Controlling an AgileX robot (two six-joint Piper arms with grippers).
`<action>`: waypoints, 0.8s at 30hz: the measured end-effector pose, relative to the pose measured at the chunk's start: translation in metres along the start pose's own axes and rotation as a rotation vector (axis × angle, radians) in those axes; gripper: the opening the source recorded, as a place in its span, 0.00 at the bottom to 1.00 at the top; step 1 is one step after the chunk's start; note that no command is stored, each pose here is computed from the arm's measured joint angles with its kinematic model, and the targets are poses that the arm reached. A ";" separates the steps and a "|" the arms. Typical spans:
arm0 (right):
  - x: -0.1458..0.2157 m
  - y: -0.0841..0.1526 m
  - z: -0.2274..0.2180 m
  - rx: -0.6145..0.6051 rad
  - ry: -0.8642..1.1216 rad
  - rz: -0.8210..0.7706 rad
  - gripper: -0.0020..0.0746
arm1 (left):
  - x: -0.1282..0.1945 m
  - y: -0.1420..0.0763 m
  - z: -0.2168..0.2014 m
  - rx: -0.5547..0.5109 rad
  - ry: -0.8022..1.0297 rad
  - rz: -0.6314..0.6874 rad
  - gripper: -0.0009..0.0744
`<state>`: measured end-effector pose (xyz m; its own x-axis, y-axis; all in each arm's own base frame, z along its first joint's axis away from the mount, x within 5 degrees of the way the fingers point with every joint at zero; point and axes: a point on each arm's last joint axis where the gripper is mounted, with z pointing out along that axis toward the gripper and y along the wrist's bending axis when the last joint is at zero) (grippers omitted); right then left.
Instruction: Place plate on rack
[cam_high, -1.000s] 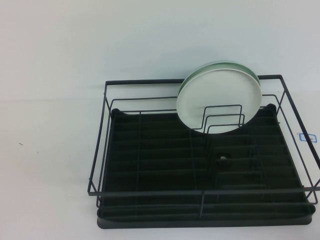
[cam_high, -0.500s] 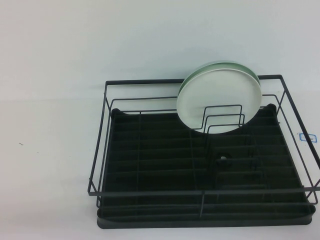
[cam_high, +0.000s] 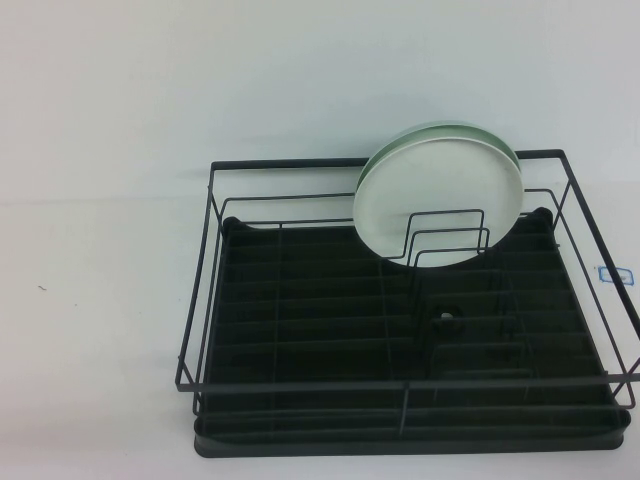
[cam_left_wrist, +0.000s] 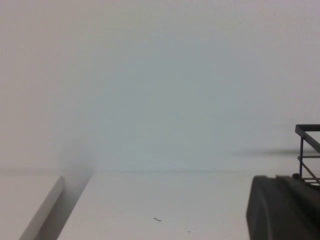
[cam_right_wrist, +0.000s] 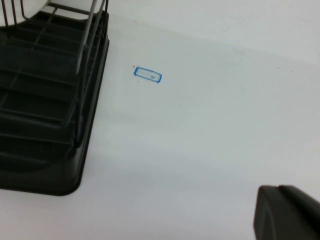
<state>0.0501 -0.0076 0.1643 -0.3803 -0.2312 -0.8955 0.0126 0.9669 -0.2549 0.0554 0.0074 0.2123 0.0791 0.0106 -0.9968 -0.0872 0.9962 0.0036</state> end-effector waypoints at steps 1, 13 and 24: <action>0.000 0.000 0.000 0.000 0.000 0.000 0.05 | 0.000 0.000 0.000 0.005 -0.001 0.023 0.01; 0.000 0.000 0.000 0.000 0.000 0.000 0.05 | -0.001 -0.005 0.000 0.050 -0.015 0.242 0.01; 0.000 0.000 0.000 0.000 0.001 0.000 0.05 | 0.007 -0.015 -0.002 0.180 0.070 0.229 0.01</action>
<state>0.0501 -0.0076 0.1642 -0.3808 -0.2311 -0.8953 0.0125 0.9669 -0.2549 0.0555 -0.0080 0.2050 0.0083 0.2368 -0.9715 0.0831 0.9680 0.2367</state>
